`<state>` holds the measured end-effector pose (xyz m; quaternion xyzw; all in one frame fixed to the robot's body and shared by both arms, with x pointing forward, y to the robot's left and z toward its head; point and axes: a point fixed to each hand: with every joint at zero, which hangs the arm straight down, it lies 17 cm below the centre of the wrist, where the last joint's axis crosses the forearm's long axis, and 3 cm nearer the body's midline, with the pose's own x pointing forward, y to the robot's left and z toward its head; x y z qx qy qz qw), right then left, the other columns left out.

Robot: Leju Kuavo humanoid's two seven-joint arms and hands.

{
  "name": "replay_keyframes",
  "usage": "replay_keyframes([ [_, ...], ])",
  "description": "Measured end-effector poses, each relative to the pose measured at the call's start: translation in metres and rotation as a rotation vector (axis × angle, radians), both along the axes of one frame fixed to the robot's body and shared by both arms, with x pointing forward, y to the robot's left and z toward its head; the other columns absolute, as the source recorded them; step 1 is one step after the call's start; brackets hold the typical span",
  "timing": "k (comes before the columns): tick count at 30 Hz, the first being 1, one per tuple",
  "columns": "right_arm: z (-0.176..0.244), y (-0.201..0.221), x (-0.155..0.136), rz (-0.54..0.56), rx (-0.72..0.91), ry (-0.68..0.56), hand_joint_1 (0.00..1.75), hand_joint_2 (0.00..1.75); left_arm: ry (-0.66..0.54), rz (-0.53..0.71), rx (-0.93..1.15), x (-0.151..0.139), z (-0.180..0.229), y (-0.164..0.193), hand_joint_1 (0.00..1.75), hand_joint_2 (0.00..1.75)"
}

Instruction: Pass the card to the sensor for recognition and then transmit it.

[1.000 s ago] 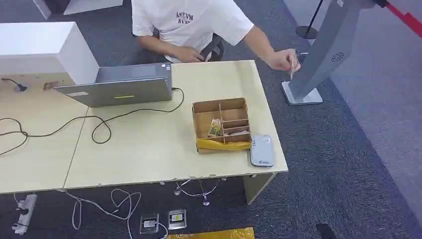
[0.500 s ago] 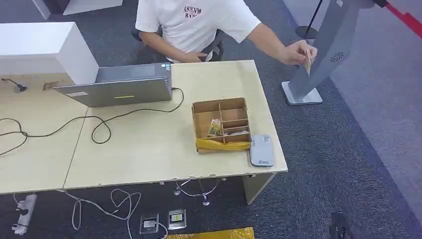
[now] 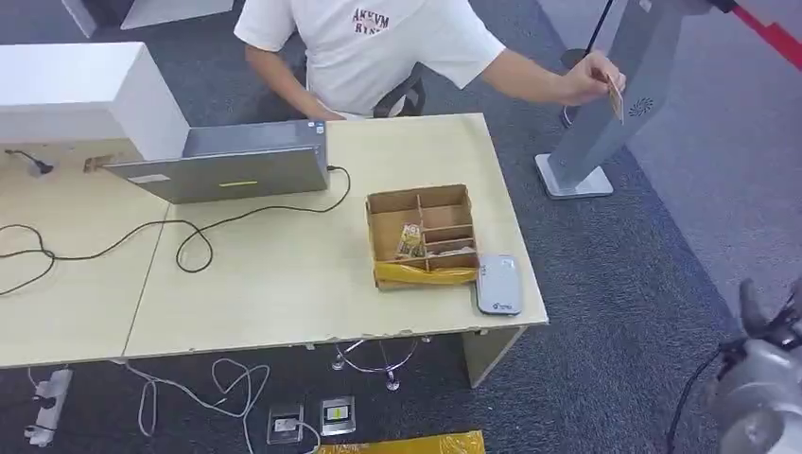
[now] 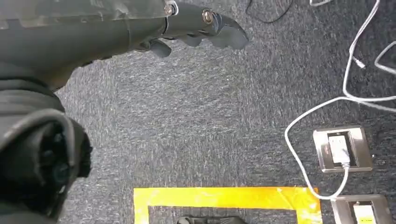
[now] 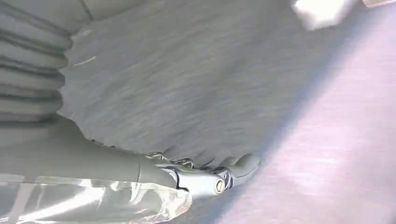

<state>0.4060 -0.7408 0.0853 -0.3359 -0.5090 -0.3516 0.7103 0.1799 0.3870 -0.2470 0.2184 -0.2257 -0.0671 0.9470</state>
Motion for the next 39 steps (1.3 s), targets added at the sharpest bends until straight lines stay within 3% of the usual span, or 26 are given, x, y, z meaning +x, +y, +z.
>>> replay_keyframes([
  [4, 0.106, -0.032, 0.029, -0.031, -0.109, -0.183, 0.0, 1.75, -0.005, 0.002, 0.005, -0.001, 0.0, 0.0, 0.0, 0.0],
  [10, 0.233, -0.028, 0.069, 0.035, -0.282, -0.344, 0.0, 1.75, -0.025, -0.018, 0.013, 0.003, 0.002, -0.002, 0.0, 0.0],
  [14, 0.3, 0.0, 0.092, 0.129, -0.487, -0.335, 0.0, 1.75, -0.038, -0.061, 0.018, 0.007, 0.003, -0.006, 0.0, 0.0],
  [19, 0.35, 0.073, 0.126, 0.299, -0.942, -0.138, 0.0, 1.75, -0.048, -0.124, 0.024, 0.021, 0.007, -0.011, 0.0, 0.0],
  [28, 0.35, 0.221, 0.181, 0.646, -1.387, -0.016, 0.0, 1.75, -0.07, -0.15, 0.016, 0.039, 0.012, -0.015, 0.0, 0.0],
  [39, 0.313, 0.366, 0.22, 1.013, -1.484, -0.02, 0.0, 1.75, -0.061, -0.127, 0.004, 0.032, 0.01, -0.01, 0.0, 0.0],
])
